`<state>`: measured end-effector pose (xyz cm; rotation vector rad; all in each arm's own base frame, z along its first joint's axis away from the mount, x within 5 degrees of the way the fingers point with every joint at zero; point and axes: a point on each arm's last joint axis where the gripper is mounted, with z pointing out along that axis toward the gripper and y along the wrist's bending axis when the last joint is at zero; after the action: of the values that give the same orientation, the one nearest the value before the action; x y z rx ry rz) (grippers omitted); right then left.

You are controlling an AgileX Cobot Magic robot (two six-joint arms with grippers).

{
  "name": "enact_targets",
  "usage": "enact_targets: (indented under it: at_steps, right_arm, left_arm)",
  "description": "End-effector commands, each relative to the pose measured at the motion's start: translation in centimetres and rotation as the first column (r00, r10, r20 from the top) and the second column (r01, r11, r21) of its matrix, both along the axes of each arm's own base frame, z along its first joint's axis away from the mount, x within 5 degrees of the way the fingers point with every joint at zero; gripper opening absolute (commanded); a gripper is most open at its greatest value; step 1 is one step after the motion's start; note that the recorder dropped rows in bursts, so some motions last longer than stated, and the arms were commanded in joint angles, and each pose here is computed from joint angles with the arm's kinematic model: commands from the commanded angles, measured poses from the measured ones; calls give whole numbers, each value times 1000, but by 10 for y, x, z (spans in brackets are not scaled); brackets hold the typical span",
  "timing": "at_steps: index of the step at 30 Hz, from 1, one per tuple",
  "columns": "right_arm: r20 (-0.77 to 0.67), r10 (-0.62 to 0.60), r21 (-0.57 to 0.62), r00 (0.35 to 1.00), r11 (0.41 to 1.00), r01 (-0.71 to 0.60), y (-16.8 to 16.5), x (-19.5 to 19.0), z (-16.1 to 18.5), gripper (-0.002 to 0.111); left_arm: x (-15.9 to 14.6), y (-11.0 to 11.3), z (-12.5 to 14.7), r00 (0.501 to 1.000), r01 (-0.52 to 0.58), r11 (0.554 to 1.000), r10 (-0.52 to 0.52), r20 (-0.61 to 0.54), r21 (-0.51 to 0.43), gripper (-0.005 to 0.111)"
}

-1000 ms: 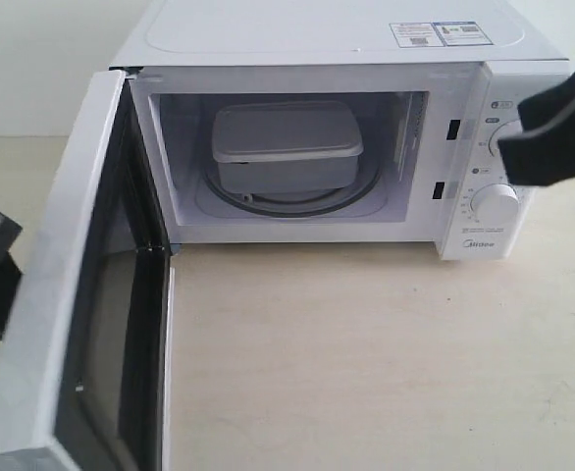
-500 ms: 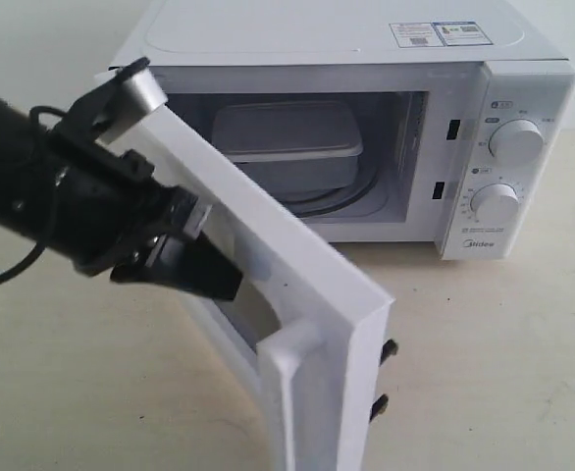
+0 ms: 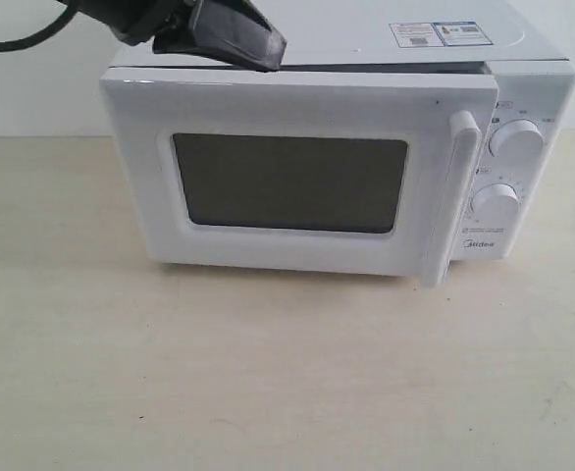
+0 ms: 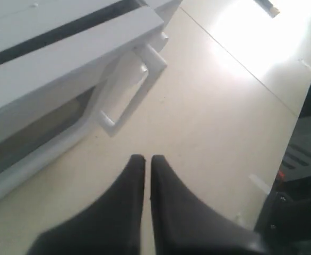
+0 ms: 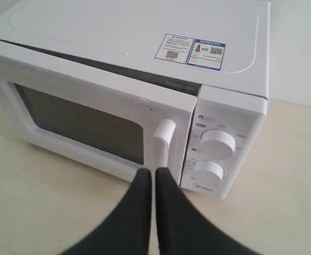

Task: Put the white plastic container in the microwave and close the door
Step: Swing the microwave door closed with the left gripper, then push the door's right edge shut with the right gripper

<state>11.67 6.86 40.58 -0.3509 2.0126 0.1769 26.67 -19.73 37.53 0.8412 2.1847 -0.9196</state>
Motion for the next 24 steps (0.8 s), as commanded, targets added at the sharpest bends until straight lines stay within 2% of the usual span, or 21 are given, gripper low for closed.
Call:
enact_targets:
  at_steps: [1, 5, 10, 15, 24]
  right_arm:
    - [-36, 78, 104, 996, 992, -73, 23, 8, -34, 0]
    - [-56, 159, 210, 986, 967, -144, 61, 29, -82, 0]
    - [-98, 128, 173, 987, 979, -110, 85, 53, -110, 0]
    - [-75, 59, 129, 995, 990, -49, 87, 65, -118, 0]
    - [-19, -25, 81, 1000, 996, 27, 81, 72, -118, 0]
  left_arm:
    - [-9, 7, 11, 999, -5, 999, 3, 47, 40, 4]
    - [-17, 16, 20, 997, -30, 998, 26, 70, 64, 4]
    - [-27, 26, 29, 993, -44, 994, 32, 112, 102, 4]
    - [-37, 33, 37, 991, -48, 991, 31, 134, 128, 4]
    - [-49, 39, 47, 987, -51, 992, 33, 157, 116, 4]
